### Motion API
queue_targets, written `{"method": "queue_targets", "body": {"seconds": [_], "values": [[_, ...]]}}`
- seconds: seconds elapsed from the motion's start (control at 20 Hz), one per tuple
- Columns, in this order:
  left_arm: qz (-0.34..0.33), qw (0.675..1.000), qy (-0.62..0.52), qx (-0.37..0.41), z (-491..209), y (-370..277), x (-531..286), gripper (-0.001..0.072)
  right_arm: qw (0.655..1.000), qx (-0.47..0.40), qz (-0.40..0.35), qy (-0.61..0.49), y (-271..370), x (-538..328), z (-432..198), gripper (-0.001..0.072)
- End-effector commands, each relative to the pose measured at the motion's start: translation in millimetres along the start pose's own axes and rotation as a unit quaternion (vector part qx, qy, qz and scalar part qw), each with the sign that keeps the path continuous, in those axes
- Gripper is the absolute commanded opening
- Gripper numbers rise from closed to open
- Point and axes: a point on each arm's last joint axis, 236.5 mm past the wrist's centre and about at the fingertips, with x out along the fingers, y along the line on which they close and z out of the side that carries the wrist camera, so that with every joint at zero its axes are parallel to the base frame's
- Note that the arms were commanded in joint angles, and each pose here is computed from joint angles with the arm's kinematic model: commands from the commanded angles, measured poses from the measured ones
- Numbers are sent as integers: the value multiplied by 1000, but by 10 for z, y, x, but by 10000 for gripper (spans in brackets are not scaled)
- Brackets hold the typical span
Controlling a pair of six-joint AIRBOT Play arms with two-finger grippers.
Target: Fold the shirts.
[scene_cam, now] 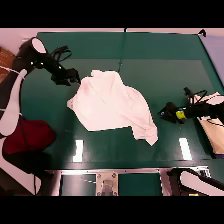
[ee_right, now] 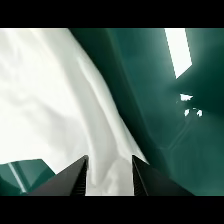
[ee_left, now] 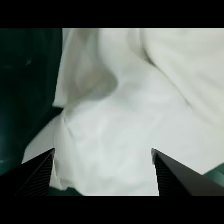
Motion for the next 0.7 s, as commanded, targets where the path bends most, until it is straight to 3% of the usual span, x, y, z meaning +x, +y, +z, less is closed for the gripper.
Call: {"method": "queue_targets", "body": {"seconds": [0.0, 0.45, 0.65], "values": [[-6, 996, 83, -34, -401, -5, -175, 704, 1000, 20, 3, -20, -178, -139, 218, 338], [-11, 983, 171, -65, -1591, -312, 562, 704, 996, 11, -15, 84, -324, 654, -22, 331], [-76, 978, 163, -104, -1910, -594, 1104, 704, 992, -28, -23, 122, -162, 857, -244, 331]]}}
